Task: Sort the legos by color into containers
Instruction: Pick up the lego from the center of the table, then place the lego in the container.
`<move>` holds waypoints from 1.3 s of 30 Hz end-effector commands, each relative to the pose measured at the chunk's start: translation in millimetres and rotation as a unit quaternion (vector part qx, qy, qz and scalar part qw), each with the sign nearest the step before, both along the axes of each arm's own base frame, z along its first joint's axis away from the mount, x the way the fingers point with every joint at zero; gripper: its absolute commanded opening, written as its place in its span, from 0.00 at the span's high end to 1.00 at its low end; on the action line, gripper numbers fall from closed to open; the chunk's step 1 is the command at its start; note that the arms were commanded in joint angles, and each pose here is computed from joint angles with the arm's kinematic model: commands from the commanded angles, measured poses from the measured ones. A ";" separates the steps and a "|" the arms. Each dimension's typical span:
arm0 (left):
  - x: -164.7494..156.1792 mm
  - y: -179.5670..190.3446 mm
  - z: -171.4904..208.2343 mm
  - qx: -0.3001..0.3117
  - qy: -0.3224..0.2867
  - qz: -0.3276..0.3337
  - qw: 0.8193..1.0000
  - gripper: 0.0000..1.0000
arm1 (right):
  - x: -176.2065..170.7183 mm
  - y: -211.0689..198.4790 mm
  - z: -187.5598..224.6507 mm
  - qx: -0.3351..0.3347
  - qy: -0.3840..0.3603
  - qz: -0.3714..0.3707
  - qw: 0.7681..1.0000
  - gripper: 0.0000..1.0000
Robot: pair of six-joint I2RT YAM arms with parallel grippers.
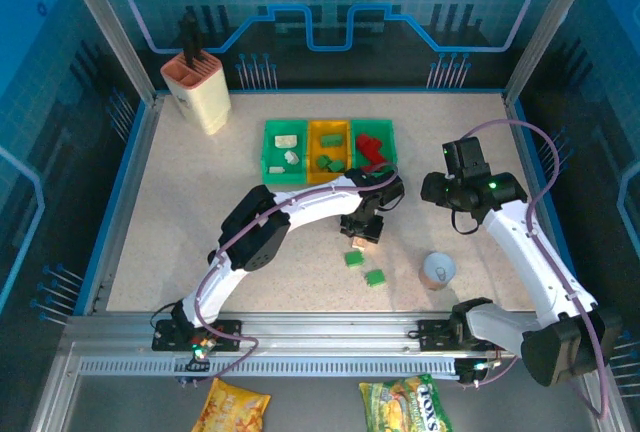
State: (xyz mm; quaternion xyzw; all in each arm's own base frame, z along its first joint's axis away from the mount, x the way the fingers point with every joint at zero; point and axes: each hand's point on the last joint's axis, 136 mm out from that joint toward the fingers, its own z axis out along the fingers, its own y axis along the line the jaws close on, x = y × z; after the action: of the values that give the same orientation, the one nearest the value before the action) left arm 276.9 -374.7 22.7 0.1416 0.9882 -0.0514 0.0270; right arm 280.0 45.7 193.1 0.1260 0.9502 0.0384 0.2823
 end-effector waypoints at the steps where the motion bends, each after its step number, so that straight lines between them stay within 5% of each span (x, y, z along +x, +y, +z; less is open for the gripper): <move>1: -0.6 -4.9 2.1 0.000 0.001 -0.007 1.000 0.54 | -4.7 -5.0 1.7 0.000 0.000 -0.006 1.000 0.48; 22: 20.1 21.7 33.6 -0.009 -0.031 0.011 0.999 0.60 | -5.1 -4.6 5.5 0.002 -0.001 -0.006 1.000 0.48; 39: 82.2 146.2 83.9 -0.009 -0.076 0.114 0.991 0.60 | 0.9 1.3 10.7 0.012 -0.003 -0.001 1.000 0.48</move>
State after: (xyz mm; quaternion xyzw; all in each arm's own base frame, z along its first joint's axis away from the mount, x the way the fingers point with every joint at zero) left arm 353.8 -250.7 91.6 0.0312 0.9935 -0.0558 0.0940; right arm 280.2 47.1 194.5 0.1251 0.9504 0.0423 0.2816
